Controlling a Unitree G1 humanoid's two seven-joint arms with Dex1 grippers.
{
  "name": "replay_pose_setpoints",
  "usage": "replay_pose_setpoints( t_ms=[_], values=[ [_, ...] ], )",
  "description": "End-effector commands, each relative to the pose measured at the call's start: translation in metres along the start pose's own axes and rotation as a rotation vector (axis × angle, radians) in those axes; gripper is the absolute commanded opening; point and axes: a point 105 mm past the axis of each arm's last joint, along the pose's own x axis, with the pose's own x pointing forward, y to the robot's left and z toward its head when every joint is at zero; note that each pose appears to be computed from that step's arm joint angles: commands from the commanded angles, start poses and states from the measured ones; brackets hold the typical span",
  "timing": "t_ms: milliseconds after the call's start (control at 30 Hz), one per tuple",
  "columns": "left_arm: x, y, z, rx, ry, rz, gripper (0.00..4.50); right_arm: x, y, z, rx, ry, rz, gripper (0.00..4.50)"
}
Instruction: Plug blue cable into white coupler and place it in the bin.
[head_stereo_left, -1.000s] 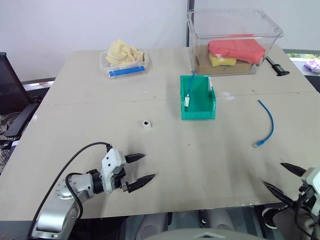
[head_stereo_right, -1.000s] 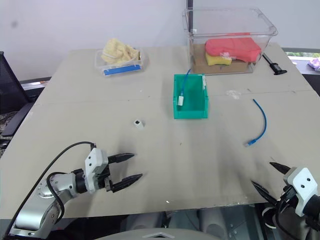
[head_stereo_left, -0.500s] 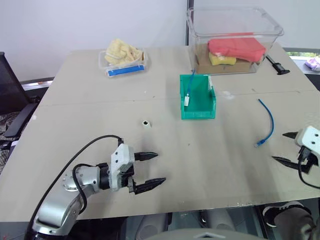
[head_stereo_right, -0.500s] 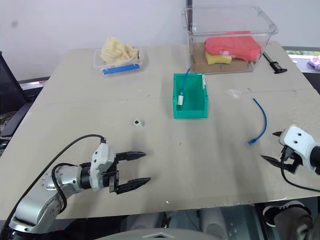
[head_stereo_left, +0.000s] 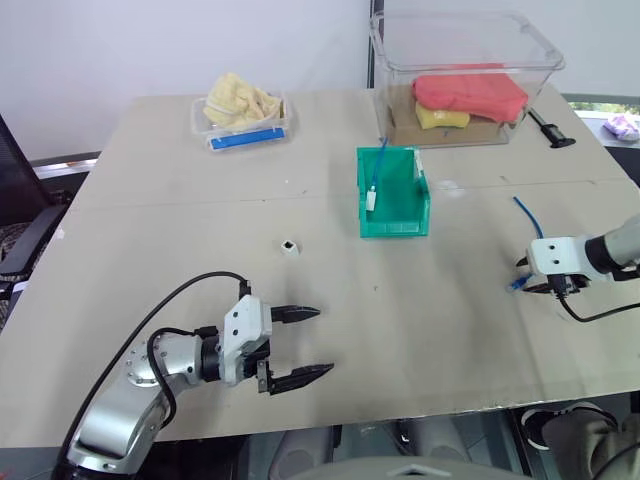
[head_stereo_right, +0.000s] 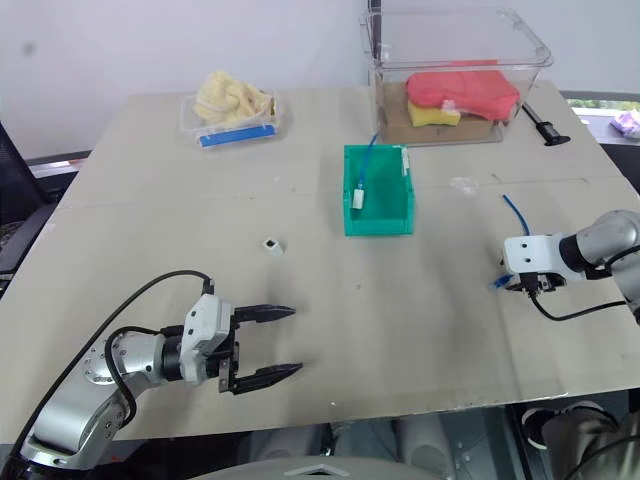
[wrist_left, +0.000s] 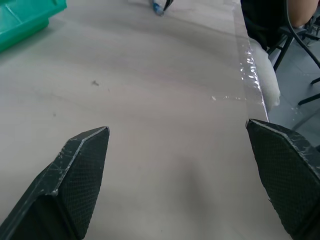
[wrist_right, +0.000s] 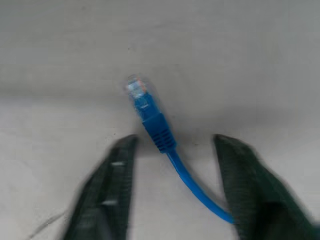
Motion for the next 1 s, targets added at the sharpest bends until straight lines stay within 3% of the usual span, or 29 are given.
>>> replay_pose_setpoints(
  t_ms=[33,67,233,367,467,567,733,767,833,900,1000],
  values=[
    [-0.001,-0.001,0.01,0.038,-0.018,0.006,4.5,0.009,0.006,-0.003,0.015,0.005,0.082,0.46],
    [0.0,-0.001,0.01,0.037,-0.019,0.01,4.5,0.009,0.006,-0.001,0.014,-0.004,0.091,0.05],
    [0.003,0.0,0.011,0.021,-0.025,0.036,4.5,0.009,-0.002,0.03,0.045,-0.138,0.095,0.05],
    [0.004,0.015,0.006,0.051,-0.009,0.105,4.5,0.021,-0.006,0.088,0.069,-0.189,0.091,0.05],
    [0.006,0.025,0.002,0.067,0.011,0.142,4.5,0.039,-0.01,0.124,0.1,-0.2,0.071,0.05],
    [0.006,0.036,-0.011,0.102,0.121,0.192,4.5,0.06,-0.013,0.154,0.093,-0.22,0.066,0.05],
    [0.009,0.038,-0.01,0.116,0.123,0.134,4.5,0.093,-0.012,0.189,0.036,-0.332,0.032,0.05],
    [0.011,0.039,-0.008,0.119,0.118,0.128,4.5,0.093,-0.011,0.194,0.003,-0.381,0.011,0.74],
    [0.016,0.04,-0.005,0.11,0.109,0.11,4.5,0.087,-0.01,0.197,0.053,-0.477,-0.041,1.53],
    [0.024,0.04,-0.005,0.123,0.12,0.082,4.5,0.078,-0.002,0.186,0.046,-0.489,-0.073,2.59],
    [0.036,0.045,-0.006,0.119,0.124,0.079,4.5,0.054,0.011,0.18,0.146,-0.601,-0.111,3.67]
  ],
)
